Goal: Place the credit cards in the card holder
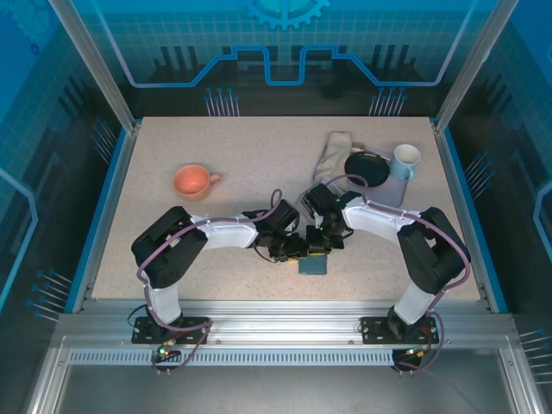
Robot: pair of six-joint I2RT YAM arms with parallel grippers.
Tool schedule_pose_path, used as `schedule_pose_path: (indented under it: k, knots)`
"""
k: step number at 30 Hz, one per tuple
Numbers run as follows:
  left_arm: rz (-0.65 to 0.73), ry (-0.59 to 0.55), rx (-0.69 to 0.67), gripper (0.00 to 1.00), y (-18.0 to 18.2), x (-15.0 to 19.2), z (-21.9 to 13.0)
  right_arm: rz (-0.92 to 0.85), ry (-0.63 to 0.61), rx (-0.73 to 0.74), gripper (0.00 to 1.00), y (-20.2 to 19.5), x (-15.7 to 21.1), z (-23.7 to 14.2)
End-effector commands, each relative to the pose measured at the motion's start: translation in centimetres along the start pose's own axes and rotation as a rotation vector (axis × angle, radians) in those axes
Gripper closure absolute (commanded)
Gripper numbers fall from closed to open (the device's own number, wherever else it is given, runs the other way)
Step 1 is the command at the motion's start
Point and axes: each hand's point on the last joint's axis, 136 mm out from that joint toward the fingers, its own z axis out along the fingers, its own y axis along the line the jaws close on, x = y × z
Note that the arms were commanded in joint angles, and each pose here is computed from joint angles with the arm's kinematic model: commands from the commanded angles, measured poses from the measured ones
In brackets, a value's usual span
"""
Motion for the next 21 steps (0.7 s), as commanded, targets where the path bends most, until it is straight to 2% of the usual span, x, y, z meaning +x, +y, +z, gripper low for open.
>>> schedule_pose_path:
  k: [1, 5, 12, 21]
  knots:
    - [-0.018, 0.051, -0.064, 0.74, 2.4, 1.6, 1.3, 0.013, 0.044, 0.080, 1.00, -1.8, 0.8, 1.8]
    - [-0.018, 0.050, -0.066, 0.74, 2.5, 1.6, 1.4, 0.011, 0.048, 0.066, 1.00, -1.9, 1.5, 1.5]
    - [-0.019, 0.049, -0.069, 0.74, 2.5, 1.6, 1.4, -0.026, -0.008, 0.018, 1.00, -0.1, 0.7, -1.4]
    - [-0.017, 0.049, -0.067, 0.74, 2.4, 1.6, 1.4, -0.040, 0.032, 0.001, 1.00, 0.5, 1.3, -0.4]
